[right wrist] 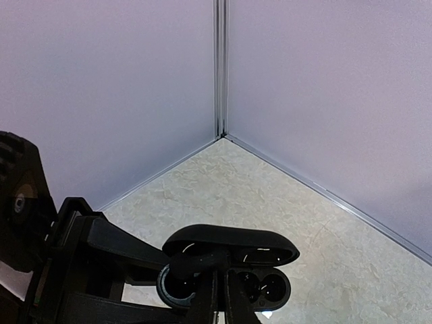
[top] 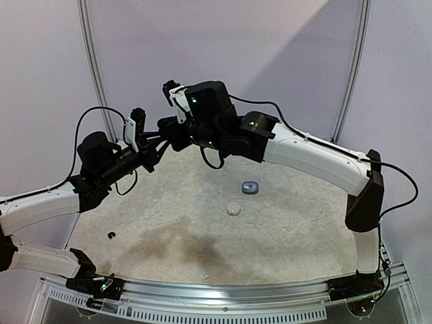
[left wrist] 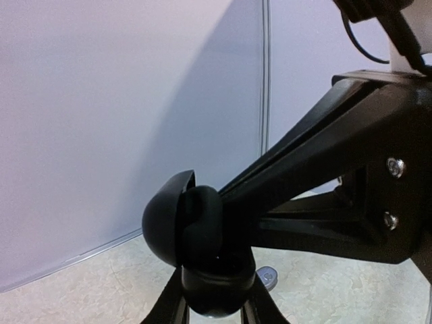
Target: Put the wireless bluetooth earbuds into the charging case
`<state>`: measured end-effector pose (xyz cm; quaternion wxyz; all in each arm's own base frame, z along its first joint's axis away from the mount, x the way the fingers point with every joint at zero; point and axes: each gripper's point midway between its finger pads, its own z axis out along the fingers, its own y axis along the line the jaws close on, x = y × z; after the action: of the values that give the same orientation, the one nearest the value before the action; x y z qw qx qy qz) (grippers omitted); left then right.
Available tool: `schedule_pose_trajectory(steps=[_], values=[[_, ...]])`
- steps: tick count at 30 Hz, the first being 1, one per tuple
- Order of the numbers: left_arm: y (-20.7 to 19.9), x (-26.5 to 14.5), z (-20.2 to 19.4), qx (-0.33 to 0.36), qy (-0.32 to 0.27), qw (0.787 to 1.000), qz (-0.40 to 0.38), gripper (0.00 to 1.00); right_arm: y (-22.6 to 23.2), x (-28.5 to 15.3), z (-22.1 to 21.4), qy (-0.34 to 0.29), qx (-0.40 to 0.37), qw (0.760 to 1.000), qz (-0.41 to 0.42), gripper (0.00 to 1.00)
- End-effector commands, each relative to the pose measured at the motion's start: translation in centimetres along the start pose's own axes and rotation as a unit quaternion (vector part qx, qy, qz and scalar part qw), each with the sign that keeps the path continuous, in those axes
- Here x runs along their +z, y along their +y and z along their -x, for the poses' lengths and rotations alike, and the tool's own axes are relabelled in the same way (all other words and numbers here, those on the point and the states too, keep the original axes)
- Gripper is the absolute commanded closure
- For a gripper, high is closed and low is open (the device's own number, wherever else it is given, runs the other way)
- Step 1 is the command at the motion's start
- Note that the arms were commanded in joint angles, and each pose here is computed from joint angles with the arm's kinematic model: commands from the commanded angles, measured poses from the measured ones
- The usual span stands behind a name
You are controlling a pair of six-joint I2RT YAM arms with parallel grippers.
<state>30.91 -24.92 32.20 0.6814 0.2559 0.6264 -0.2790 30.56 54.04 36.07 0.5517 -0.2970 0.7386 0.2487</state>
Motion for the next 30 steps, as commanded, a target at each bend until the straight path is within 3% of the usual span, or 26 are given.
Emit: schedule_pose_trajectory(steps=[1,9,16,30], values=[[-1.4,-0.6,4.3,0.033,-0.070,0.997,-0.029,1.00,1.2,0.3,-3.7,0.060,-0.031,0.997,0.031,0.96],[-1.8,-0.7,4.4,0.043,-0.075,0.995,-0.042,1.00,1.1,0.2,-4.5,0.076,-0.039,0.996,0.033,0.95],[-2.3,-0.8,4.4,0.039,-0.079,0.994,-0.058,1.00,1.6,-0.4,-4.5,0.082,-0.051,0.994,0.053,0.84],[-2.7,-1.0,4.9,0.014,-0.084,0.994,-0.074,1.00,1.9,-1.6,-4.7,0.103,-0.065,0.989,0.083,0.76]])
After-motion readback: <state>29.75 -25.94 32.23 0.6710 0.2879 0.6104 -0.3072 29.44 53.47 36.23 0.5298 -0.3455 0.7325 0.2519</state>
